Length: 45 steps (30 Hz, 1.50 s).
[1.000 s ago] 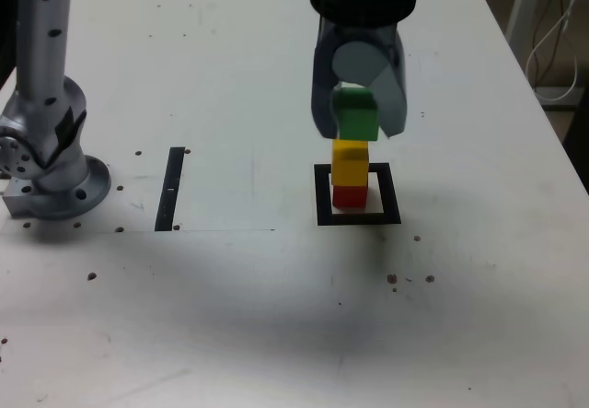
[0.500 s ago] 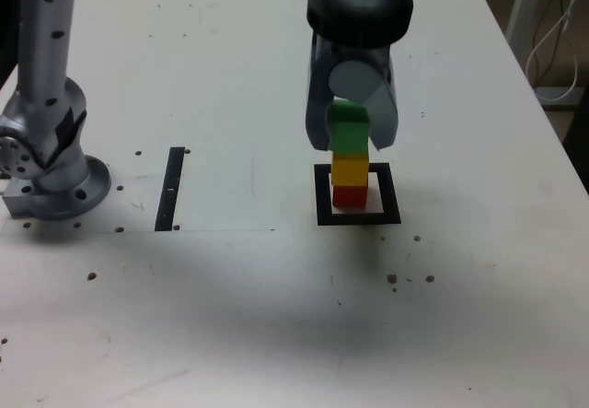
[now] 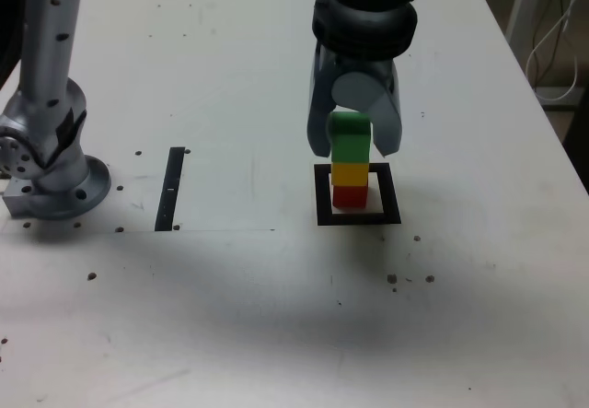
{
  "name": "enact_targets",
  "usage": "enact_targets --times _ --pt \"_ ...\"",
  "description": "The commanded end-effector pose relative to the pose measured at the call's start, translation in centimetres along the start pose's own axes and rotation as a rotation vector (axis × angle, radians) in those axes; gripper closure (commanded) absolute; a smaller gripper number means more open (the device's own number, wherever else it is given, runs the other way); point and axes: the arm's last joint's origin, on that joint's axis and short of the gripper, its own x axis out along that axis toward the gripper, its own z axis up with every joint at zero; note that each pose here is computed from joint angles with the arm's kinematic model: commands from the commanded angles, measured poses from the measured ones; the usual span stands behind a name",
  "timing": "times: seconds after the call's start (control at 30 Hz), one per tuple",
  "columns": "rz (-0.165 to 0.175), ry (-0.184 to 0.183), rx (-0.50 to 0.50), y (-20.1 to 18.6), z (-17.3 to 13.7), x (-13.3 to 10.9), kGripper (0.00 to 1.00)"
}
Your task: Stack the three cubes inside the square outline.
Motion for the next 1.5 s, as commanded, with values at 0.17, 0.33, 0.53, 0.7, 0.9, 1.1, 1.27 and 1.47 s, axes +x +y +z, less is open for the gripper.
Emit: enact_targets --times 0.17,0.33,0.53,0.7,0.9,1.1,1.27,1.47 --pt "0.011 0.005 0.002 0.2 -0.7 -0.8 0.01" --pt "0.021 0.016 0.001 0.6 -2.2 -2.0 0.01" --pt "0.023 0.009 -0.002 1.7 -6.2 -4.1 0.01" --pt "0.003 -0.028 0.023 2.1 -10.0 -5.2 0.01" --pt "0.005 0.017 0.015 2.8 -14.6 -3.8 0.01" --pt "0.061 0.115 0.012 3.1 -18.3 0.4 0.01" --pt "0.037 0.114 0.002 2.8 -20.0 4.5 0.01" --pt "-0.001 0.110 -0.009 2.6 -20.7 6.2 0.01"
